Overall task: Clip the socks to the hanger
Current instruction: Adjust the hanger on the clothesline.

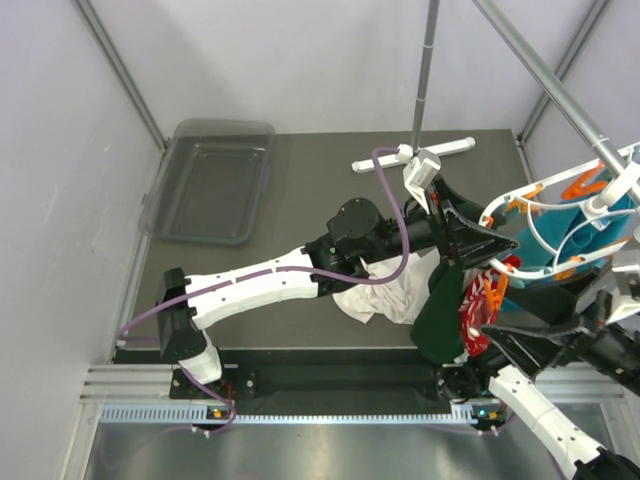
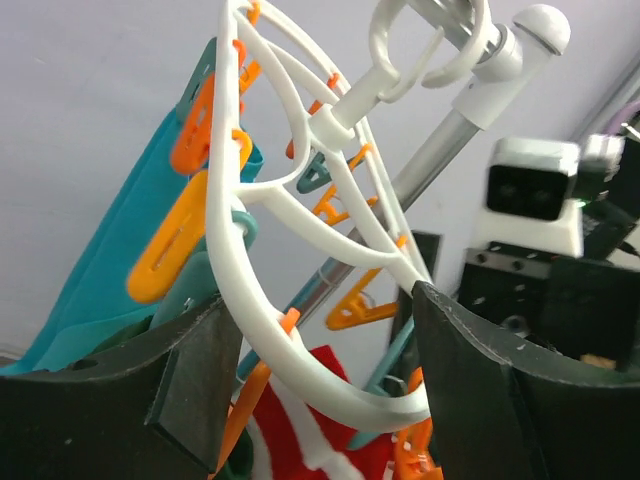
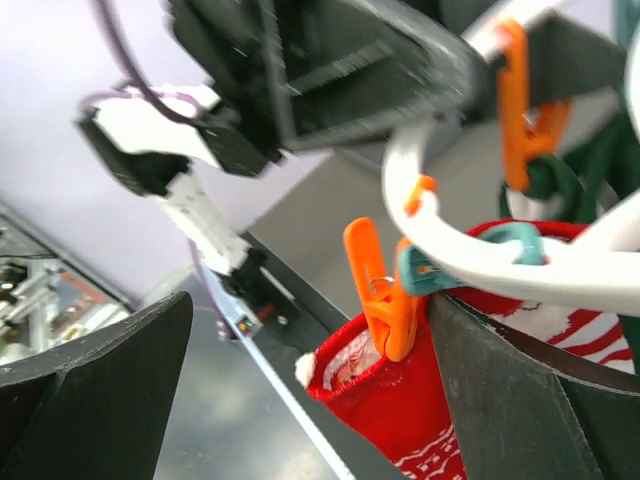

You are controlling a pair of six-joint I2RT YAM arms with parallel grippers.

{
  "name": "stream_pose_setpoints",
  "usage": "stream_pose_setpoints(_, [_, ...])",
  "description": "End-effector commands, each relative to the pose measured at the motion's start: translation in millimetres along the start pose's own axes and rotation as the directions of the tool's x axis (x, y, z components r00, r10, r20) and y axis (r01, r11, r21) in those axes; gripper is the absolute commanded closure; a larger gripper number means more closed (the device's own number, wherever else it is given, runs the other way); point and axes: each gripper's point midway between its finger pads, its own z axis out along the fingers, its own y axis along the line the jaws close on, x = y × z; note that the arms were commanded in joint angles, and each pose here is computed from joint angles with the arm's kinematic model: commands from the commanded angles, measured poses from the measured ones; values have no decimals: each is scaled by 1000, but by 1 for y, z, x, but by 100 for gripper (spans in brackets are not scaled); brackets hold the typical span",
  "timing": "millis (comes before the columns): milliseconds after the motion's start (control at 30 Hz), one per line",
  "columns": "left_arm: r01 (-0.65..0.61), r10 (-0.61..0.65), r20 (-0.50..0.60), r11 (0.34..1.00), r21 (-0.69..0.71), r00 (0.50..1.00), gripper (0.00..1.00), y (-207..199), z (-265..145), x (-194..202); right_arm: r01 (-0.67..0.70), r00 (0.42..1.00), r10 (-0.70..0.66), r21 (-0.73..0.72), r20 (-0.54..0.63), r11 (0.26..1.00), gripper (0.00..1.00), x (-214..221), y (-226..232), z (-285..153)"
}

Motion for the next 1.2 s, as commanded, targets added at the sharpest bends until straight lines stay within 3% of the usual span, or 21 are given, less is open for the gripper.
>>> stream_pose_setpoints(0, [-70,70,82,998,-4,994,28,-24,2,-26,-54,998,57,-127,21,990,0,-22,33,-7])
stream_pose_setpoints(133, [-129,134,90,990,-54,987,28,-32,-1,-26,-112,993,117,-142,27,983,0,-29,36,-5])
stream_pose_setpoints(333, [-127,129,89,991,-29,988,42,-43,6,-29,-208,973,222,-197,54,958,0,-36,39,-8])
stream_pose_setpoints(433, [-130,132,88,991,-32,987,44,-45,11,-31,-246,963,260,-174,63,954,0,-35,30,-12])
stream_pose_setpoints(600, [-164,175,58,973,-162,983,37,-20,7,-28,-235,971,238,-93,23,967,0,-20,15,-30])
stream_pose_setpoints(733, [-200,213,42,955,-218,976,36,-9,1,-28,-228,973,221,139,63,964,0,-16,-22,-58])
stream_pose_setpoints(1000, [-218,229,19,948,-233,973,21,-4,-7,-22,-157,958,146,25,246,987,0,-54,-4,-85])
stream_pose_setpoints(1167, [-244,256,17,938,-244,967,18,-5,-21,-26,-142,939,87,143,334,979,0,-73,-21,-105])
